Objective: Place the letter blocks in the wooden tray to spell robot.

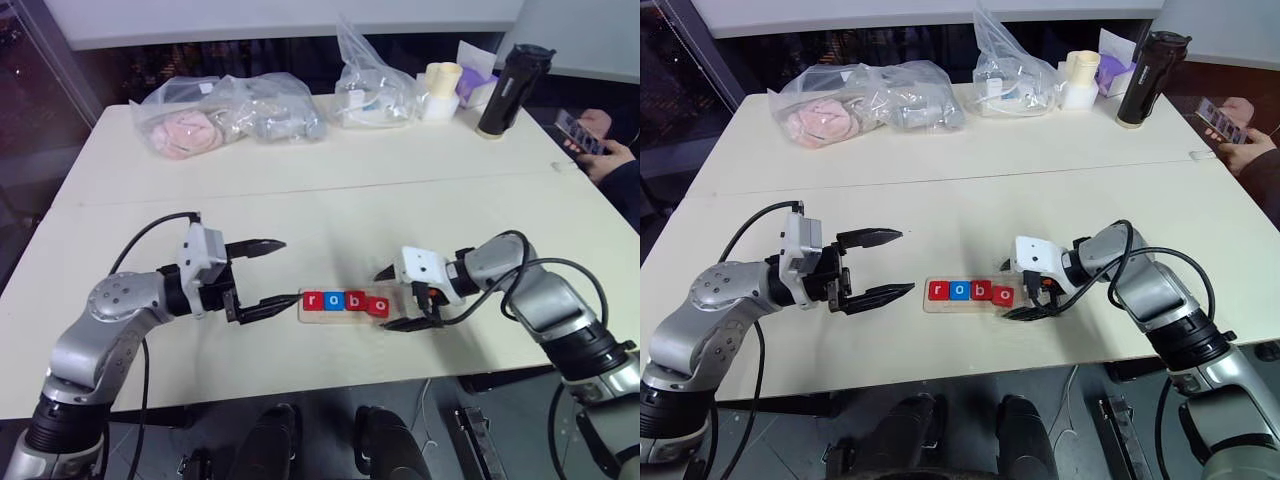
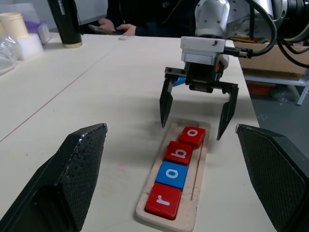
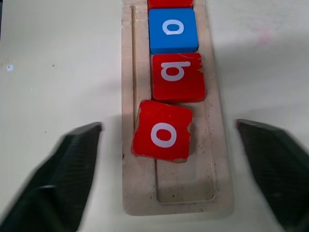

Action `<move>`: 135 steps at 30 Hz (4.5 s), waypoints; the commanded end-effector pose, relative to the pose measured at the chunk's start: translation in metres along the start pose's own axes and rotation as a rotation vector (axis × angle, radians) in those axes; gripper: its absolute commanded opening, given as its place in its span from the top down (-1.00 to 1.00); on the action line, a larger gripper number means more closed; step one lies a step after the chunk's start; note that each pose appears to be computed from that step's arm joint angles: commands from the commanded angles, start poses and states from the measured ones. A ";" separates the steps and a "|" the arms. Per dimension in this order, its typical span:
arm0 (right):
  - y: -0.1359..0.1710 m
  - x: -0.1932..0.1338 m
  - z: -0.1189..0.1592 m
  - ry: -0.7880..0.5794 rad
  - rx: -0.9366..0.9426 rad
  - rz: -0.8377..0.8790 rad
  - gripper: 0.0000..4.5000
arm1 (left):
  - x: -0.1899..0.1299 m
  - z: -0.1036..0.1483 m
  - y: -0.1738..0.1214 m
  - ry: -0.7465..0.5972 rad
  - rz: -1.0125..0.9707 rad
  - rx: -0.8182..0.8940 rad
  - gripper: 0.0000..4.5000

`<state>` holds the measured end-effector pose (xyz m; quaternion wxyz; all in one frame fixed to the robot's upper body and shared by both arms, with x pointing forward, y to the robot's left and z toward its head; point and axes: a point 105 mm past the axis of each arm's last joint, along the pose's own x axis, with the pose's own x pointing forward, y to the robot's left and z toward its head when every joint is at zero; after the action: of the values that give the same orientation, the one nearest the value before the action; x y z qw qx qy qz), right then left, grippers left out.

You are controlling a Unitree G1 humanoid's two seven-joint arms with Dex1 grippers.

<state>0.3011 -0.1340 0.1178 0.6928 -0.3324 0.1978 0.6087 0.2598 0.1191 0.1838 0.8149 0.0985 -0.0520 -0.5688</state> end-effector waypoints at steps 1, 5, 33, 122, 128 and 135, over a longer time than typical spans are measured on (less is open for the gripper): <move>-0.006 -0.007 0.011 -0.019 -0.040 -0.031 -0.97 | 0.002 0.009 -0.003 -0.021 -0.012 0.034 -1.00; -0.008 -0.009 0.012 -0.020 -0.041 -0.048 -0.97 | 0.003 0.009 -0.004 -0.022 -0.014 0.034 -1.00; -0.017 -0.034 0.015 -0.010 -0.066 -0.115 -0.97 | 0.008 0.009 -0.005 -0.035 -0.021 0.035 -1.00; 0.025 -0.031 -0.038 -0.011 1.065 -1.038 0.50 | 0.015 0.004 -0.003 -0.048 -0.024 0.032 -1.00; 0.031 -0.031 -0.036 -0.015 1.049 -1.025 0.50 | 0.015 0.004 -0.003 -0.048 -0.026 0.032 -1.00; 0.033 -0.035 -0.034 -0.017 1.020 -1.022 -0.16 | 0.015 0.003 -0.002 -0.047 -0.029 0.033 -1.00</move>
<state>0.2686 -0.1814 0.0989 0.9549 -0.0054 0.2941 0.0416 0.2639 0.1036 0.1782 0.8060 0.0847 -0.0597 -0.5827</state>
